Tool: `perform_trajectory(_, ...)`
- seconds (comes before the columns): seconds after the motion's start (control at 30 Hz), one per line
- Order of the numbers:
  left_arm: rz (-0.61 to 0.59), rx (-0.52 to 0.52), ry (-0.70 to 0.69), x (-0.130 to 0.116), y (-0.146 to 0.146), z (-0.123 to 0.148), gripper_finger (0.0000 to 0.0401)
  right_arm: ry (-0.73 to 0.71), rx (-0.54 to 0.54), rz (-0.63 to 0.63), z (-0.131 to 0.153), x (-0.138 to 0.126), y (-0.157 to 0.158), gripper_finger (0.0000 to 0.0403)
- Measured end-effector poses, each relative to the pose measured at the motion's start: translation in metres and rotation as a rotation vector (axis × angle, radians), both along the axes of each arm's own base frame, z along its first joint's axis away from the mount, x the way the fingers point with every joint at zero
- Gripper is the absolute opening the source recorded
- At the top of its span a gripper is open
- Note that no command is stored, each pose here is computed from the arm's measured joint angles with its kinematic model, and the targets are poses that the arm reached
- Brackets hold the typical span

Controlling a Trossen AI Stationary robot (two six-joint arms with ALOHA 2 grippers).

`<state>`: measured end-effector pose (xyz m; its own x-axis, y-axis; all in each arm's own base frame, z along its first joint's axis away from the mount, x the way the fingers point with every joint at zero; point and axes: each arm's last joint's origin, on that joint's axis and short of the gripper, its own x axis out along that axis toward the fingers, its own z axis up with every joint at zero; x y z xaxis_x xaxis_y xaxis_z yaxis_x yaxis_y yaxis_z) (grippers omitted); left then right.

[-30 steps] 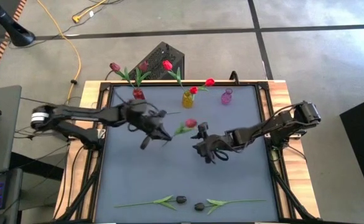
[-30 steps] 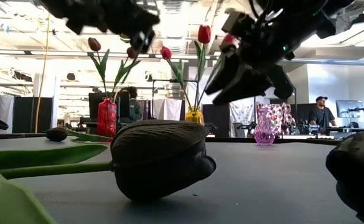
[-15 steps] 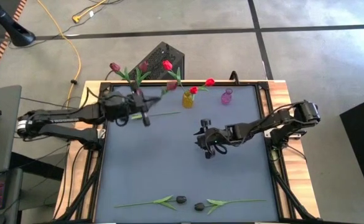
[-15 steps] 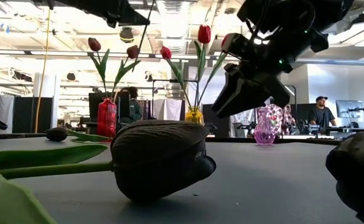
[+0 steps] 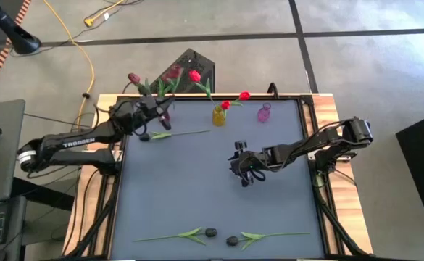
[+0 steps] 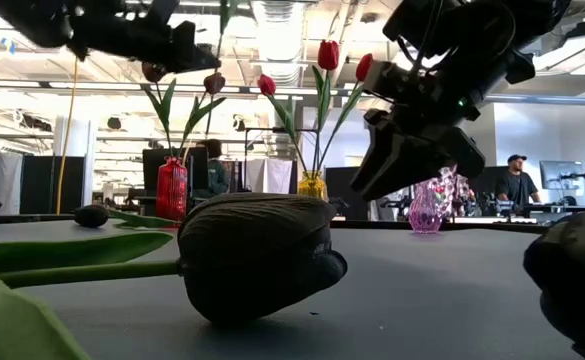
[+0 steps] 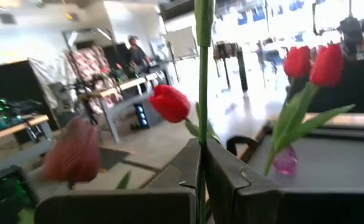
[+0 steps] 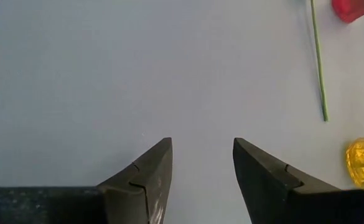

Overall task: Sort flowers into vase by color
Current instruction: Put the dark red tulip into the red vase

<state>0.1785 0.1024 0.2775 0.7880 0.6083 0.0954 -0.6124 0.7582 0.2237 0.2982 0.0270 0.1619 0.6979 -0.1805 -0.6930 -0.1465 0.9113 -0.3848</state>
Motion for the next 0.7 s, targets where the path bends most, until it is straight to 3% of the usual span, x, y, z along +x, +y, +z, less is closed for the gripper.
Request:
perform_trajectory(0.13, 0.014, 0.013, -0.063, -0.011, -0.004, -0.011, 0.0000, 0.007, 0.003, -0.004, -0.001, -0.001, 0.000, 0.0193)
perform_trajectory(0.43, 0.203, 0.017, -0.068, -0.027, -0.007, -0.020, 0.0000, 0.006, 0.005, -0.011, 0.000, 0.000, -0.003, 0.0193)
perform_trajectory(0.7, 0.242, 0.012, -0.027, -0.029, -0.007, -0.023, 0.0000, 0.005, 0.005, -0.022, 0.000, 0.000, -0.006, 0.0193)
